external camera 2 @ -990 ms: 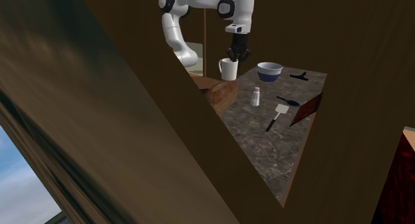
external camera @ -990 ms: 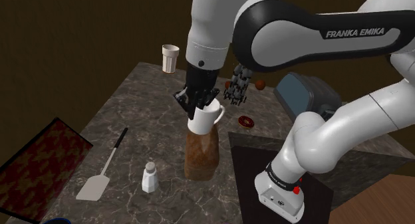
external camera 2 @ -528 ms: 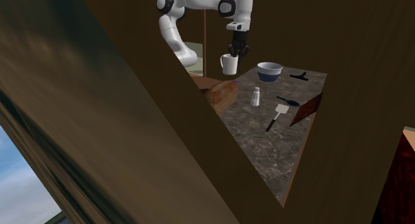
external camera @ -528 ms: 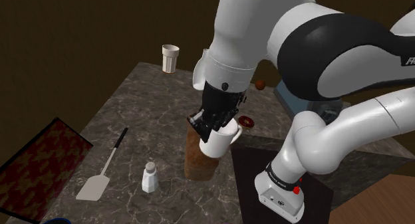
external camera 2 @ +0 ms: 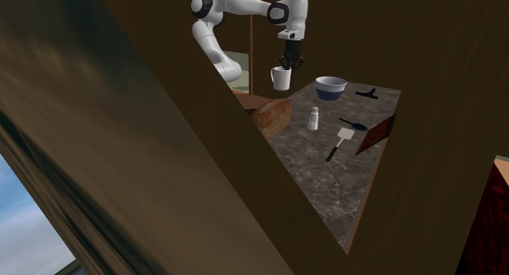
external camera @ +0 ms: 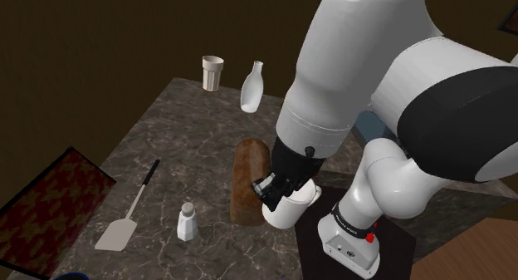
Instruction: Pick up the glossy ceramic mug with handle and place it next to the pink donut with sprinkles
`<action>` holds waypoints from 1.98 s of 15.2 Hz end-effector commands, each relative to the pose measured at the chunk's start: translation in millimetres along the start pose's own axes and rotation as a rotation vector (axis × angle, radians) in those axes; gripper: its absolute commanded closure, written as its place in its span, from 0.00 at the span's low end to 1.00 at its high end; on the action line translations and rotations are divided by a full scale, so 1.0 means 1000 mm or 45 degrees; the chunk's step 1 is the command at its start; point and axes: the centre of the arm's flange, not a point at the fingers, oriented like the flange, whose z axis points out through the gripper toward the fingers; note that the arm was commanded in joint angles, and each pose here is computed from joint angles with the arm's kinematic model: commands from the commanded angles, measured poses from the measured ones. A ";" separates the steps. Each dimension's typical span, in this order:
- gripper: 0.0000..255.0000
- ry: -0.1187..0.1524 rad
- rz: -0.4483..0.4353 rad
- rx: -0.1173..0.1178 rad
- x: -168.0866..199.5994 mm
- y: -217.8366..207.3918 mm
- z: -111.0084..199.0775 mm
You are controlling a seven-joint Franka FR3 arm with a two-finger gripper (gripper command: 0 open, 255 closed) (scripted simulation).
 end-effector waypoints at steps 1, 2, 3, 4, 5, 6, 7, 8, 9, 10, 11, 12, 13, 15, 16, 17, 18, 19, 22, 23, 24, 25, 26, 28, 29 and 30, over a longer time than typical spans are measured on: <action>1.00 0.000 0.001 0.000 -0.002 0.000 0.011; 1.00 0.000 0.001 0.000 -0.002 -0.001 0.016; 1.00 0.000 0.001 0.000 -0.002 -0.001 0.021; 1.00 0.000 0.001 0.000 -0.002 -0.001 0.026; 1.00 0.000 0.001 0.000 -0.003 -0.002 0.032; 1.00 0.000 0.001 0.000 -0.003 -0.002 0.037; 1.00 0.000 0.001 0.000 -0.003 -0.002 0.042; 1.00 0.000 0.001 0.000 -0.003 -0.002 0.047; 1.00 0.000 0.001 0.000 -0.004 -0.003 0.053; 1.00 0.000 0.001 0.000 -0.004 -0.003 0.058; 1.00 0.000 0.001 0.000 -0.004 -0.003 0.063; 1.00 0.000 0.001 0.000 -0.004 -0.003 0.068; 1.00 0.000 0.001 0.000 -0.005 -0.004 0.074; 1.00 0.000 0.001 0.000 -0.005 -0.004 0.084; 1.00 0.000 0.001 0.000 -0.005 -0.004 0.090; 1.00 0.000 0.001 0.000 -0.006 -0.005 0.095; 1.00 0.000 0.001 0.000 -0.006 -0.005 0.100; 1.00 0.000 0.001 0.000 -0.006 -0.005 0.105; 1.00 0.000 0.001 0.000 -0.007 -0.006 0.121; 1.00 0.000 0.001 0.000 -0.007 -0.006 0.126; 1.00 0.000 0.001 0.000 -0.007 -0.006 0.132; 1.00 0.000 0.001 0.000 -0.008 -0.007 0.137; 1.00 0.000 0.001 0.000 -0.008 -0.007 0.142; 1.00 0.000 0.001 0.000 -0.008 -0.007 0.147; 1.00 0.000 0.001 0.000 -0.008 -0.007 0.147; 1.00 0.000 0.001 0.000 -0.008 -0.007 0.147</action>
